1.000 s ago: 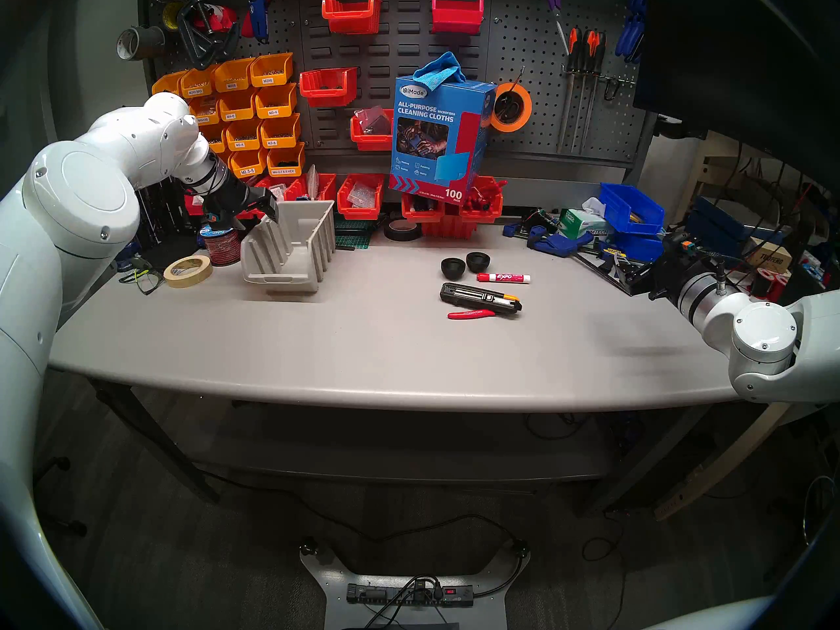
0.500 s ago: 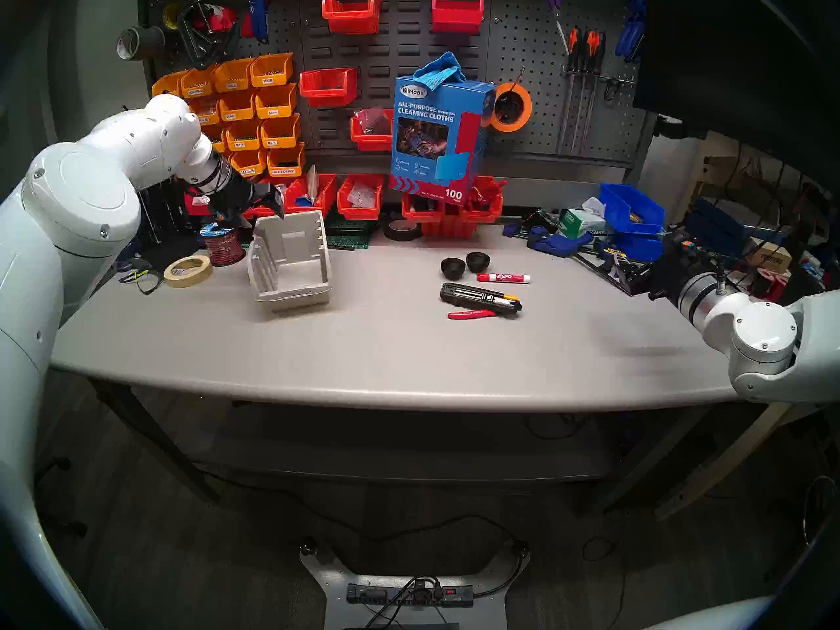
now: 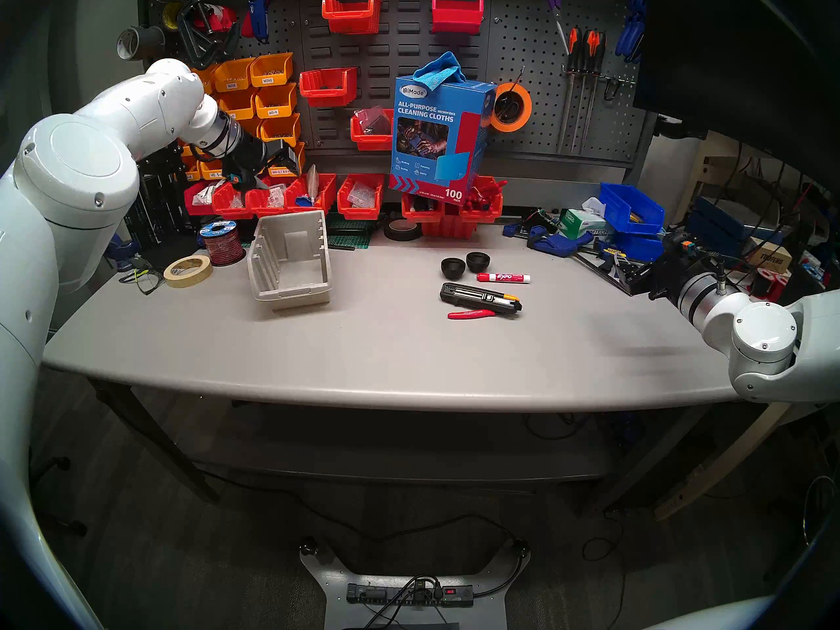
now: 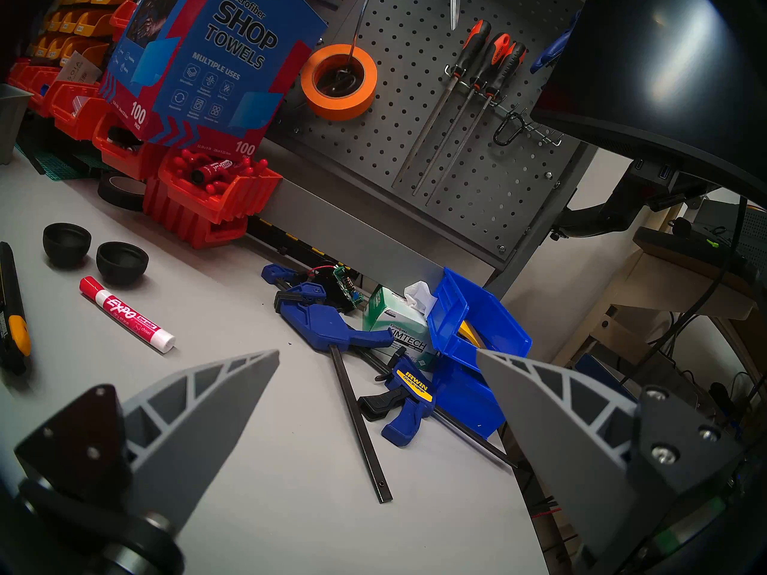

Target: Take out tools from the storage box

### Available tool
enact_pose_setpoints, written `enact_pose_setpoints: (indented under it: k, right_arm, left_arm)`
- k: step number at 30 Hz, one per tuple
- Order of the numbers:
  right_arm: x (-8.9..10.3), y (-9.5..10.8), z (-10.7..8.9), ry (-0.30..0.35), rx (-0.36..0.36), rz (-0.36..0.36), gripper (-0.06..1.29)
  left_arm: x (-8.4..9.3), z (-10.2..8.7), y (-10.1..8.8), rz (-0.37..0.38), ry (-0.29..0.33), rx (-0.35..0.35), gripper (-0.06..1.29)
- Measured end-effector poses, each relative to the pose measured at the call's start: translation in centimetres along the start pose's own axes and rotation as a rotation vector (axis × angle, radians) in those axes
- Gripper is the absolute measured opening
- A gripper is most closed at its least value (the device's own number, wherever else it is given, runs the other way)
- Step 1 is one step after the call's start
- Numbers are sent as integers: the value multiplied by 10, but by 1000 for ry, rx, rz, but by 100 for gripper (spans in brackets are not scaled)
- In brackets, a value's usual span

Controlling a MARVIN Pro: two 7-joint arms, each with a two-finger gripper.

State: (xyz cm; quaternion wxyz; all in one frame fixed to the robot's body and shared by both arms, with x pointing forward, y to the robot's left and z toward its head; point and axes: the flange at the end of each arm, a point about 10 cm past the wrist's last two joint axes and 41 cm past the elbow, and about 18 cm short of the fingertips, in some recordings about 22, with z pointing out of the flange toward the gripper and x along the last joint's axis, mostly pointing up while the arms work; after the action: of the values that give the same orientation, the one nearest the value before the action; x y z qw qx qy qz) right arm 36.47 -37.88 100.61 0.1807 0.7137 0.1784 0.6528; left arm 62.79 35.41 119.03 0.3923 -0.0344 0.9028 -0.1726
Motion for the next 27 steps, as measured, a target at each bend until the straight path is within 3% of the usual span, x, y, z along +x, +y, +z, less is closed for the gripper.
enact_pose_setpoints:
  k: [10, 16, 21, 27]
  right_arm:
    - [0, 0, 0, 0, 0, 0, 124]
    - [0, 0, 0, 0, 0, 1, 124]
    - [0, 0, 0, 0, -1, 1, 124]
    - [0, 0, 0, 0, -1, 1, 124]
  left_arm:
    - [-31, -32, -37, -30, -102, 163, 123]
    - [-36, -38, -49, -117, -151, 355, 123]
    - [-29, -27, -51, -211, -165, 516, 123]
    - [-8, 5, -57, -326, -151, 680, 123]
